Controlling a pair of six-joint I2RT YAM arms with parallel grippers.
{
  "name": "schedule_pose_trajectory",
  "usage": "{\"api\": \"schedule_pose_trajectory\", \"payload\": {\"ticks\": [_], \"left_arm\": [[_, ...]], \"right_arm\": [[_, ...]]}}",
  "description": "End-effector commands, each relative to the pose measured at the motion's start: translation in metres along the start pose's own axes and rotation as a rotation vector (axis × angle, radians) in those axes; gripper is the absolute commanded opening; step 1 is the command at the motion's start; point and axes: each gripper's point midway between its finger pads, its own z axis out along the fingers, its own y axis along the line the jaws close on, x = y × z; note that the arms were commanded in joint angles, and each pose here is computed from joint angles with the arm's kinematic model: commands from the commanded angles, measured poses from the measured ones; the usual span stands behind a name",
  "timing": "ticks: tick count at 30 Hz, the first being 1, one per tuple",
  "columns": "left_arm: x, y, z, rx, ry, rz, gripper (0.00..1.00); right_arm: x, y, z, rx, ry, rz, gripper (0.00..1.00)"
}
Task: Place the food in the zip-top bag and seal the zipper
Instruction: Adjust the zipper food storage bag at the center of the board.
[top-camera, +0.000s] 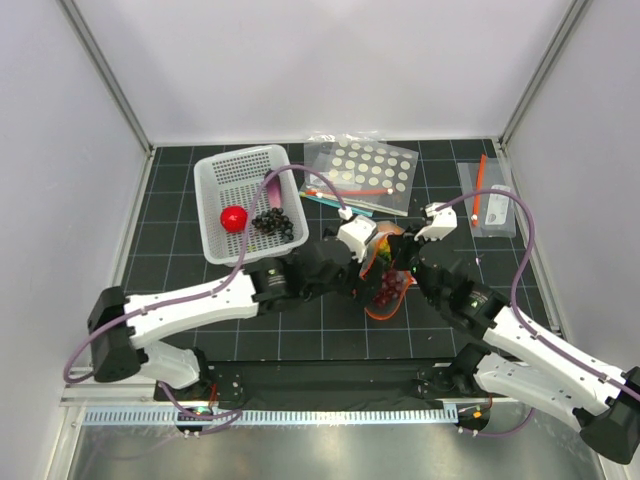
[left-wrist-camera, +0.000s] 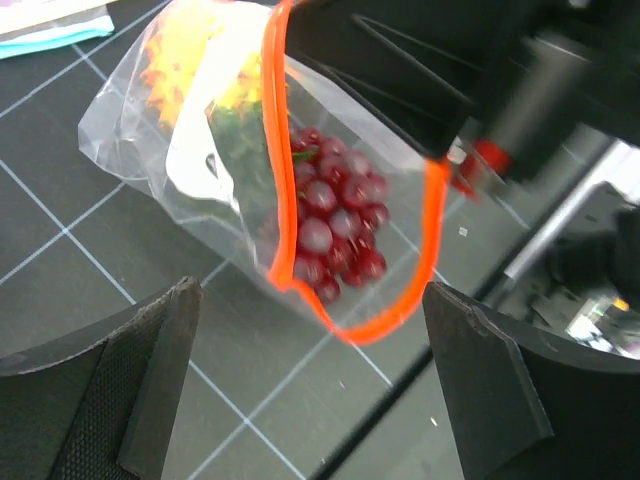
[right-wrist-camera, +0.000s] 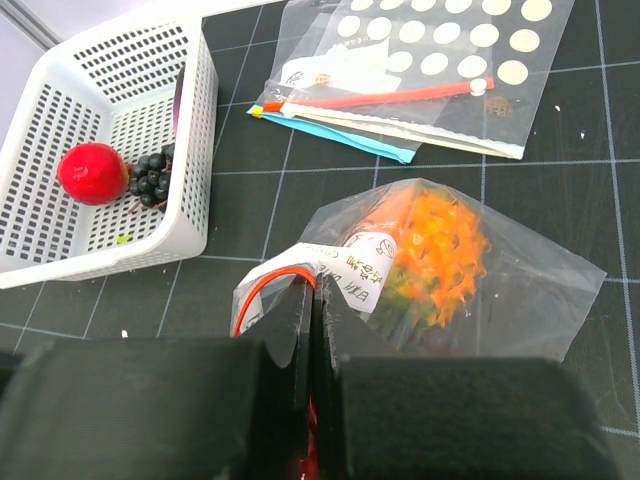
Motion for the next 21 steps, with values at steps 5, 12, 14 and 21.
{"api": "schedule_pose_trajectory", "payload": {"ticks": [5, 12, 14, 21], "left_arm": [[-0.005, 0.018, 0.043, -0.180, 0.009, 0.015, 0.88], [-0.006, 0.053, 0.036, -0.381, 0.004, 0.038, 0.29], [-0.009, 0.050, 0.034, -0.373, 0.021, 0.043, 0.12], [-0.070, 0.041, 0.004, -0.320, -0.004, 0.015, 0.00]], "right_arm": [[-0.030, 0.008, -0.006, -0.026, -0.087, 0.074, 0.01], [-0.032, 0.006, -0.008, -0.023, -0.094, 0.075, 0.01], [-0.032, 0.006, -0.008, -0.021, -0.094, 0.074, 0.01], [-0.031, 0.004, -0.008, -0.014, -0.089, 0.049, 0.30]]}}
